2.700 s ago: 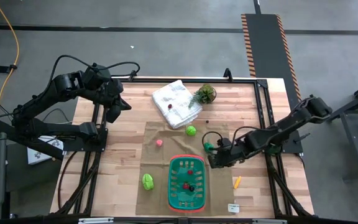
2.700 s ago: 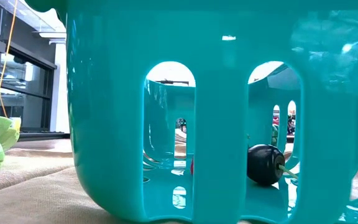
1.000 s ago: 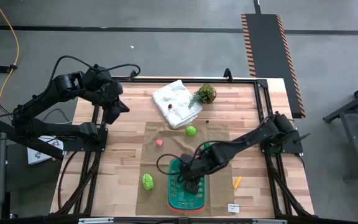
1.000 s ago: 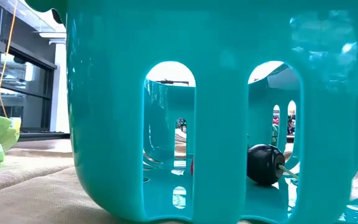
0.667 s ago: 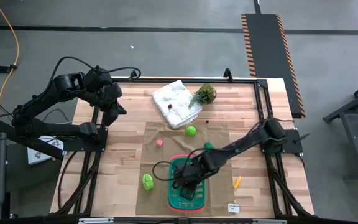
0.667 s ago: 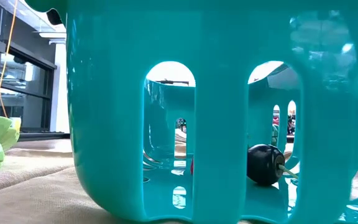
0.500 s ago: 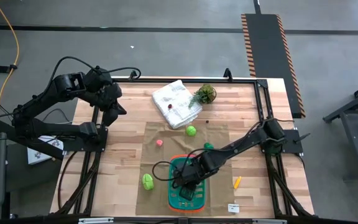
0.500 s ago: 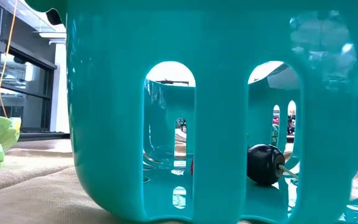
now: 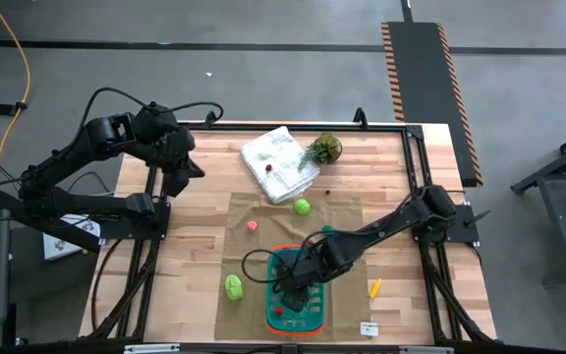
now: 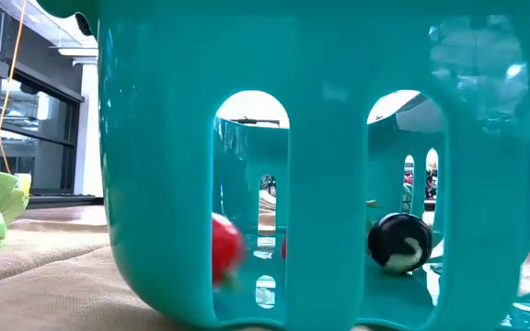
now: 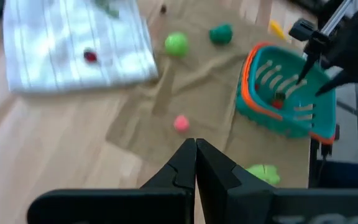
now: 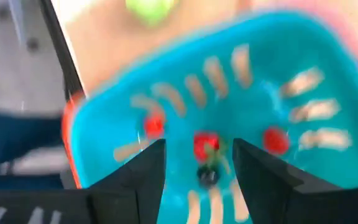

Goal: Pick and placing Produce into tupperware
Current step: Put the red cherry into the blue bin

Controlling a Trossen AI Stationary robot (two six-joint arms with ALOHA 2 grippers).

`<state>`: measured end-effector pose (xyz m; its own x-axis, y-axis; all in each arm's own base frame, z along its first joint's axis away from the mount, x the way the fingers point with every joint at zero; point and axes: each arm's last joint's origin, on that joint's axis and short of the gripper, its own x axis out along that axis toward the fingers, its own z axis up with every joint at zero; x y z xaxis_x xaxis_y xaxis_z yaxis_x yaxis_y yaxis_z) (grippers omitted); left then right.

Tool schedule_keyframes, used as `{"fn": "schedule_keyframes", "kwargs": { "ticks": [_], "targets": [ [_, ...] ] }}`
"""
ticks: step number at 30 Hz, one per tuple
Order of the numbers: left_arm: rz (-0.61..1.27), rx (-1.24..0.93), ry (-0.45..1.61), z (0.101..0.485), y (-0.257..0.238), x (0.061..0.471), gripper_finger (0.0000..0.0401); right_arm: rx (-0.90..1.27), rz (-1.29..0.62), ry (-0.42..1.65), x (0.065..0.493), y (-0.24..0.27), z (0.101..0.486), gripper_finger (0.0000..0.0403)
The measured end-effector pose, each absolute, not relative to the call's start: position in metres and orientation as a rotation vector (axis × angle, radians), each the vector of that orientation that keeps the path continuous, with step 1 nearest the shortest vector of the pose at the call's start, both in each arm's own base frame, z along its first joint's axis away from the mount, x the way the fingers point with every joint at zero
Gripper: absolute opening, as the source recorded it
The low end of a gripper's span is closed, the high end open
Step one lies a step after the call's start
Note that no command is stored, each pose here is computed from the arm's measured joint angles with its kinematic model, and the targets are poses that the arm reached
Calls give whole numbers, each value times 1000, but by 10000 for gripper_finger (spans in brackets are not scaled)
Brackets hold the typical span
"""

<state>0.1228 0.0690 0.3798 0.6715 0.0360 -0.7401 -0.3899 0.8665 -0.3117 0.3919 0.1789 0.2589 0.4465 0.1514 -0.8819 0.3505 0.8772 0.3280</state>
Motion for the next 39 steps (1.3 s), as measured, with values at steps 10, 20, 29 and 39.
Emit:
{"fn": "schedule_keyframes", "kwargs": {
  "ticks": [10,20,29,39],
  "targets": [
    [238,-415,793,369,97,165,1,369,-501,792,352,137,334,177],
    [262,-317,912,332,133,214,31,193,-758,894,309,102,341,177],
    [327,-301,917,312,152,240,158,243,-690,972,292,47,295,177],
    [379,-345,914,295,164,258,206,490,-619,900,240,-13,269,177]
  ]
}}
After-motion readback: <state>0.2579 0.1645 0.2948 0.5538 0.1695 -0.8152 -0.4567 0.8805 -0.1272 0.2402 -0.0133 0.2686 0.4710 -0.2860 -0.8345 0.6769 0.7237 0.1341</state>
